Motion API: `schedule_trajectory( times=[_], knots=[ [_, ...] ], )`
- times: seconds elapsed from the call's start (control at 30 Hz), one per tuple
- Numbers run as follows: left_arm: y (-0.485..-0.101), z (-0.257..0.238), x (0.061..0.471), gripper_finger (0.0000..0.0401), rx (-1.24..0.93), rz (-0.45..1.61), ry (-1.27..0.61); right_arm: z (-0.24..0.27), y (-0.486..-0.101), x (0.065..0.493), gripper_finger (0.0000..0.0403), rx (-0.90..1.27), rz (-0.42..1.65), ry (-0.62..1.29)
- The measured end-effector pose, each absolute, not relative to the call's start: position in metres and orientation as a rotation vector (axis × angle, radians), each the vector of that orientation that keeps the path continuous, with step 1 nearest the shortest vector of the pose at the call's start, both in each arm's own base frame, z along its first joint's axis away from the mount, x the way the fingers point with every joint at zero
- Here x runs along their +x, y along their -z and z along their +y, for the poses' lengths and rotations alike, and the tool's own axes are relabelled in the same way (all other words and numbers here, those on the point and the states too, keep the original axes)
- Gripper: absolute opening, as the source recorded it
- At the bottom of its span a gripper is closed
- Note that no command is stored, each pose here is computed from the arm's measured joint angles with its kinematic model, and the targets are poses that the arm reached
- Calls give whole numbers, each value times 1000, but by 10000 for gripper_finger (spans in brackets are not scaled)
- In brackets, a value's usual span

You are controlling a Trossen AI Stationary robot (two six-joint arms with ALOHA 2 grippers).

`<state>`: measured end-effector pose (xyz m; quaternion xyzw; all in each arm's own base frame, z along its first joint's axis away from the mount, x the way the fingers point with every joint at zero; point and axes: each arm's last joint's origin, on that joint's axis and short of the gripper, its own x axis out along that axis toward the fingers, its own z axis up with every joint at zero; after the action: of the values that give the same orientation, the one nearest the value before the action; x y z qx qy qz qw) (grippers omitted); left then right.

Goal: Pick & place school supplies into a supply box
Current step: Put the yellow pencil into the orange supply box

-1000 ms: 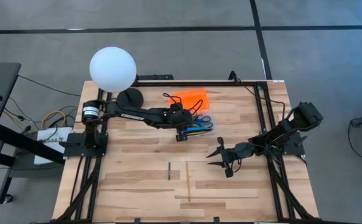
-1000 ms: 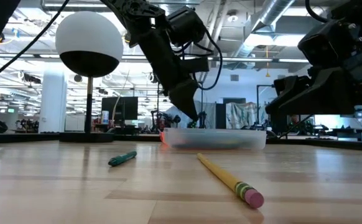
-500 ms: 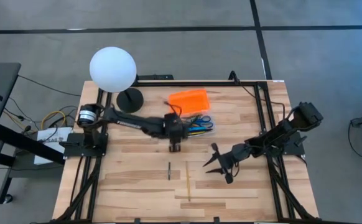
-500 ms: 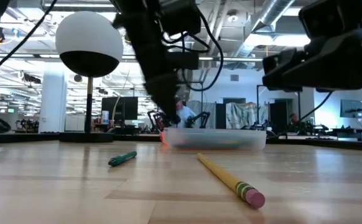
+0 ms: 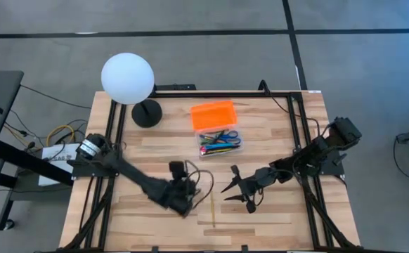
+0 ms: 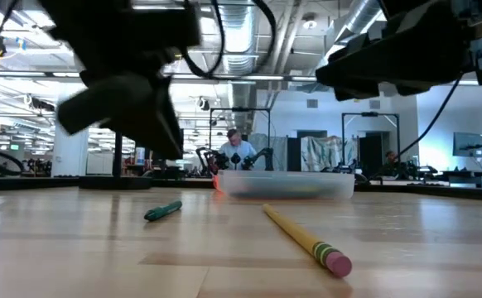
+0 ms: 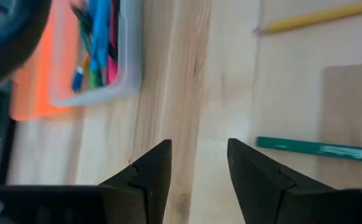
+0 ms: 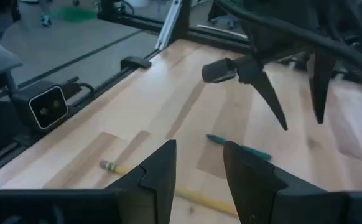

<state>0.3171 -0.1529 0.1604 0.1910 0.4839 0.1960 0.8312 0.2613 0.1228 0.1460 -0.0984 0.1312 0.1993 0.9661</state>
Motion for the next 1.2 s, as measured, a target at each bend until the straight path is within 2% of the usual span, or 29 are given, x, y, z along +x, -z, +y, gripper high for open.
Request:
schedule_trajectory(
  times=[0.2,0.47,0.8,1.2],
  knots=[
    [-146,-184,287,151,449,942,-409,146,-135,291,127,-190,292,-398],
    [-132,-195,266,151,434,932,-401,158,-116,330,127,36,431,-16],
    [-132,-194,267,151,455,935,-393,187,-134,337,127,177,552,293],
    [-132,-194,267,151,460,937,-392,199,-132,322,127,251,576,413]
  ],
)
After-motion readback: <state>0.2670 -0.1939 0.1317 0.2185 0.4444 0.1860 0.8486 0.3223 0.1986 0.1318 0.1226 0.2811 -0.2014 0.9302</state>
